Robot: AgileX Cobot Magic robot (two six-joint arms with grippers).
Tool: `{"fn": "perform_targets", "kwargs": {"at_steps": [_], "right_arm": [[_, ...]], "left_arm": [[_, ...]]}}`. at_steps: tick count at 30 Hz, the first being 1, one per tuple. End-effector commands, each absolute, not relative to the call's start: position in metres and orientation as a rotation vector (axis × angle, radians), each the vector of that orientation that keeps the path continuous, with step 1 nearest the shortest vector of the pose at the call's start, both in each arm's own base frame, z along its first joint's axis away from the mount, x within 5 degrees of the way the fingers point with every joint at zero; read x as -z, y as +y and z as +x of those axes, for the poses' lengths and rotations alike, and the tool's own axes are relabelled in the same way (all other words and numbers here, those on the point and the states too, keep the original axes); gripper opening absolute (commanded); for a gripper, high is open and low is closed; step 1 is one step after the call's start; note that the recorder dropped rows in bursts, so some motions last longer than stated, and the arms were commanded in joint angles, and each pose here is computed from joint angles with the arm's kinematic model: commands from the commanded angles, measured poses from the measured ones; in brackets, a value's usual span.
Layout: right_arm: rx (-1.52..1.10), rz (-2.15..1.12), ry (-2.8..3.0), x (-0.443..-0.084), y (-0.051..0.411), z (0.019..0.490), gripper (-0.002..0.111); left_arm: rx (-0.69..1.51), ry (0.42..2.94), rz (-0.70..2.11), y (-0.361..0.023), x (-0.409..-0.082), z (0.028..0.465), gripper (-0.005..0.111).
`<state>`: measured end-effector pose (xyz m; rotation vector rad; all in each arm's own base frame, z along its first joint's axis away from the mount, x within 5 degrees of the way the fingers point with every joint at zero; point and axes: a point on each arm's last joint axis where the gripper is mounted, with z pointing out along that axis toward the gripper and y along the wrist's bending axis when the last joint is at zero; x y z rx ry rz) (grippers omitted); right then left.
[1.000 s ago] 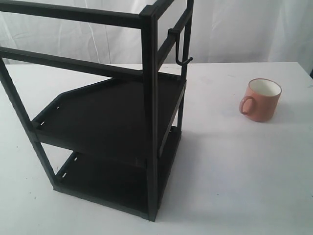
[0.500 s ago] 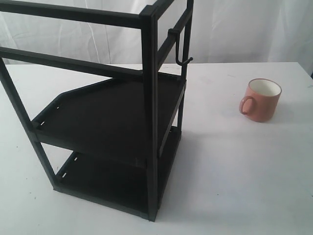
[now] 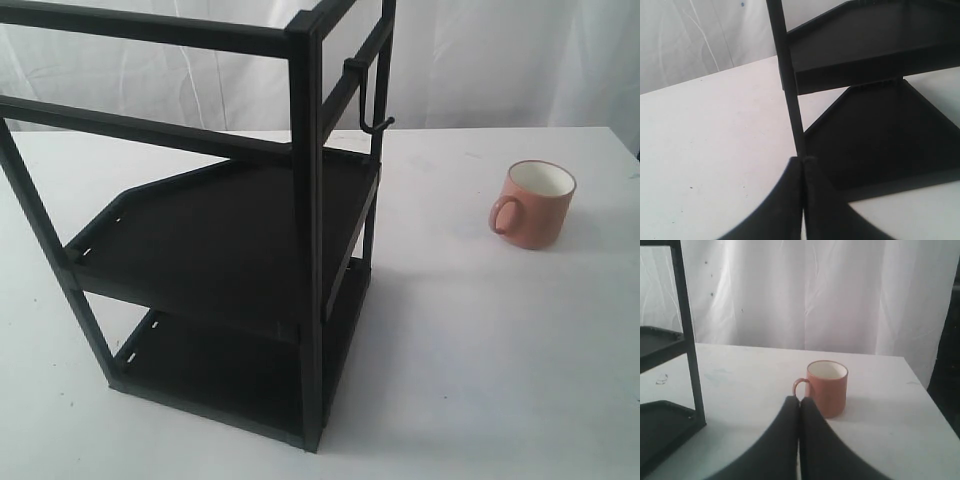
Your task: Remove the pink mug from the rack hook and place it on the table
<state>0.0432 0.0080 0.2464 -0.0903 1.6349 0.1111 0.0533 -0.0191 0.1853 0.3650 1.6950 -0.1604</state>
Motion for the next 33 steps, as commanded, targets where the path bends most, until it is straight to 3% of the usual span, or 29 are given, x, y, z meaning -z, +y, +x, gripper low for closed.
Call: {"fn": "perform_targets", "kwargs": {"at_steps": [1,10,33], "right_arm": [[-0.102,-0.082,1.682,-0.227,0.008,0.048,0.0],[-0.157,0.032,1.773,-0.192,0.006,0.053,0.0],[-0.11,-0.013,1.772,-0.187,0.005,0.054,0.0]], "left_arm": [[0.167,1.69,0.356,-0.019,-0.185,0.053,0.0],[0.167,1.69,0.356,-0.019,-0.185,0.053,0.0],[0.167,1.69,0.356,-0.019,-0.185,0.053,0.0]]}}
